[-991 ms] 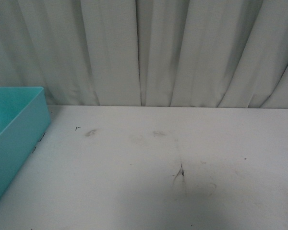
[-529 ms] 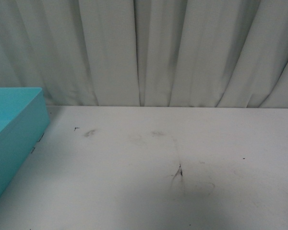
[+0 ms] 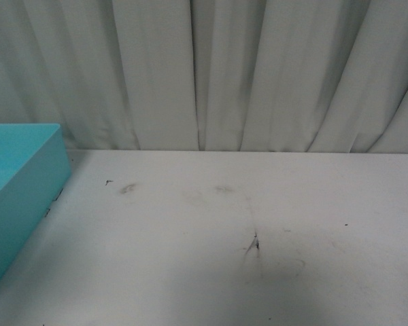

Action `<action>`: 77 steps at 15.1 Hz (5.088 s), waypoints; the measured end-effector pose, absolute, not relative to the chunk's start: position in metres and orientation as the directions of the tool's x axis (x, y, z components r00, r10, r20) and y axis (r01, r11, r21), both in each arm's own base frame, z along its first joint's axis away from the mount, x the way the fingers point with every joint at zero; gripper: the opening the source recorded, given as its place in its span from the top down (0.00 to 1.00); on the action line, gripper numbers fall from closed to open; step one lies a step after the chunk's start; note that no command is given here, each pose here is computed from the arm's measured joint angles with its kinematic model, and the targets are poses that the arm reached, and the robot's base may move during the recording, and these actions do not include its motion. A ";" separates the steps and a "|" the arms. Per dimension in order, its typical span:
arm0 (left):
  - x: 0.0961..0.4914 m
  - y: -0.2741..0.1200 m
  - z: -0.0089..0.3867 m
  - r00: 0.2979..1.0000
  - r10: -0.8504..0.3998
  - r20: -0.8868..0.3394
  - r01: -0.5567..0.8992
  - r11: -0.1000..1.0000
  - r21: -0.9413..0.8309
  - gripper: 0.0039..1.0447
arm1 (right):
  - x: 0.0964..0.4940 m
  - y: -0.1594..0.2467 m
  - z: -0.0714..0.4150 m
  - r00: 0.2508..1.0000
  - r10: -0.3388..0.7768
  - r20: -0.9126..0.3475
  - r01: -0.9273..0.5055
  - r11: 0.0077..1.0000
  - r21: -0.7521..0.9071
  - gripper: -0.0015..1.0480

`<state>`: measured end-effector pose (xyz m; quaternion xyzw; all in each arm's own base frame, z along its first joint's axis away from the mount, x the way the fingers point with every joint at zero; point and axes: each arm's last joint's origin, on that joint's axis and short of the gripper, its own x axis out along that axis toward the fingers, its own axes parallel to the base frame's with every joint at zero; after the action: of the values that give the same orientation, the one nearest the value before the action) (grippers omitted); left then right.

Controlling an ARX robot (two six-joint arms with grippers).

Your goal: Wind up and store yellow beetle toy

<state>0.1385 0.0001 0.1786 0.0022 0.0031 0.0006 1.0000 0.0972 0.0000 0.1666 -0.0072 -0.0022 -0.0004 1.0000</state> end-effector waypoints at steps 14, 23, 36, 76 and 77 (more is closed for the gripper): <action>0.110 0.000 0.170 1.000 0.001 0.010 -0.001 1.000 0.004 0.99 | 0.097 0.000 0.167 1.000 0.000 0.004 0.000 1.000 -0.014 0.06; 0.097 0.000 0.166 1.000 0.001 0.002 -0.001 1.000 0.004 0.99 | 0.097 0.000 0.167 1.000 -0.001 0.005 0.001 1.000 -0.014 0.06; 0.097 0.000 0.166 1.000 0.000 0.001 0.000 1.000 0.003 0.06 | 0.097 0.000 0.167 1.000 -0.001 0.003 0.001 1.000 -0.014 0.06; 0.097 0.000 0.167 1.000 0.001 0.002 -0.001 1.000 0.002 0.06 | 0.097 0.000 0.167 1.000 0.000 0.005 0.000 1.000 -0.015 0.06; 0.097 0.000 0.166 1.000 0.000 0.001 0.000 1.000 0.003 0.06 | 0.097 0.000 0.167 1.000 0.000 0.004 0.000 1.000 -0.014 0.06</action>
<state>0.0974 0.0000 0.1664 0.0016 -0.0007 0.0000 1.0000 0.0972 0.0000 0.1666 -0.0072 -0.0020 -0.0002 1.0000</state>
